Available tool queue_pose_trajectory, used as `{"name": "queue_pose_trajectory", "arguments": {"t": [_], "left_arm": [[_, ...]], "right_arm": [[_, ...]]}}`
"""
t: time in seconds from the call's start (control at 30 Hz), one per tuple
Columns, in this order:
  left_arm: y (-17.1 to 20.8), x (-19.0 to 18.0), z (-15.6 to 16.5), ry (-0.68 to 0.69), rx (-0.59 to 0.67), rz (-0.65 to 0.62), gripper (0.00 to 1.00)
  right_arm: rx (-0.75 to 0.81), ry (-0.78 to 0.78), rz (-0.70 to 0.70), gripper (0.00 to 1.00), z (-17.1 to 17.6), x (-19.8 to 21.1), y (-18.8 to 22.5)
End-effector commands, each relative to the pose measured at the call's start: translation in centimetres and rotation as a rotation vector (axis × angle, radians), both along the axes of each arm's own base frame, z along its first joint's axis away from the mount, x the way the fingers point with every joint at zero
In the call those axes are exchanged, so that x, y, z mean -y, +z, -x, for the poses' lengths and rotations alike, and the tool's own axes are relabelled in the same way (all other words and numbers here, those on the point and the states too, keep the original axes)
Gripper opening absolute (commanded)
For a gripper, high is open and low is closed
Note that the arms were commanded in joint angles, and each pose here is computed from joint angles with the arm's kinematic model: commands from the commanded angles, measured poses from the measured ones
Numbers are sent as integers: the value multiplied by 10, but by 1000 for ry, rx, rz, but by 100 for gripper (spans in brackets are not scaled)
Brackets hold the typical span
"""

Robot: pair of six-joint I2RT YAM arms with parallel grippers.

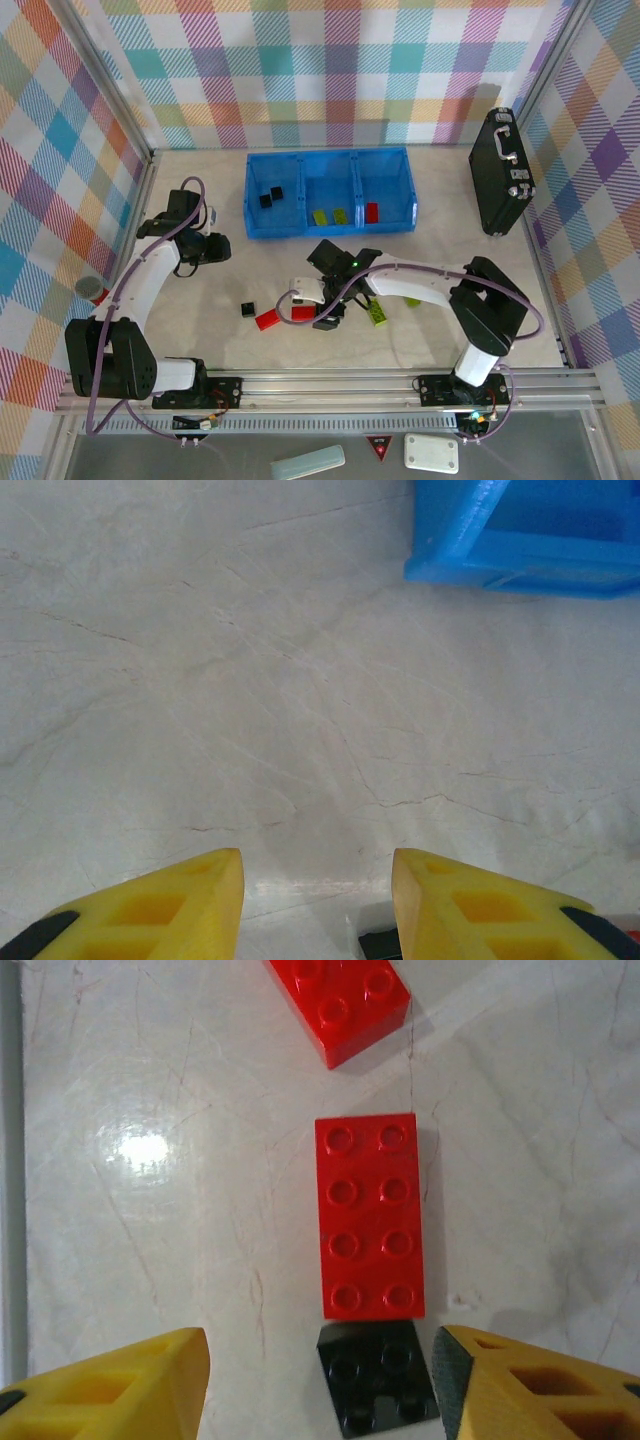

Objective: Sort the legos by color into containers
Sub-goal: Pick up the lego from the bottom-center of the table.

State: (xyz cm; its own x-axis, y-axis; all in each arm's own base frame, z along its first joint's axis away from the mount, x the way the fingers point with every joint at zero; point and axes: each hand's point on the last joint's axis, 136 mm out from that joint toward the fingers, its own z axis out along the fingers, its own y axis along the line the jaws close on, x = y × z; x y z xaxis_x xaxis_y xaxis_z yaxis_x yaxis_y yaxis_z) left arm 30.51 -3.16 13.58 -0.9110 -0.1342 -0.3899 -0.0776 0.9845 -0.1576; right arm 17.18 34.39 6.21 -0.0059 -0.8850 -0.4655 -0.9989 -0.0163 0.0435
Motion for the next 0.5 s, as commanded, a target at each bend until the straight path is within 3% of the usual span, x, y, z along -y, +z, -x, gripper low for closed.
{"name": "queue_pose_trajectory", "arguments": {"t": [0.0, 0.23, 0.47], "left_arm": [[5, 0, 3, -14, 22, -10, 43], [5, -1, 3, -12, 24, -13, 43], [6, 0, 3, -14, 25, -8, 43]], "right_arm": [[47, 77, -87, 65, -6, -25, 5], [75, 70, -86, 67, -15, -35, -11], [52, 77, -60, 63, -12, -36, -29]]}}
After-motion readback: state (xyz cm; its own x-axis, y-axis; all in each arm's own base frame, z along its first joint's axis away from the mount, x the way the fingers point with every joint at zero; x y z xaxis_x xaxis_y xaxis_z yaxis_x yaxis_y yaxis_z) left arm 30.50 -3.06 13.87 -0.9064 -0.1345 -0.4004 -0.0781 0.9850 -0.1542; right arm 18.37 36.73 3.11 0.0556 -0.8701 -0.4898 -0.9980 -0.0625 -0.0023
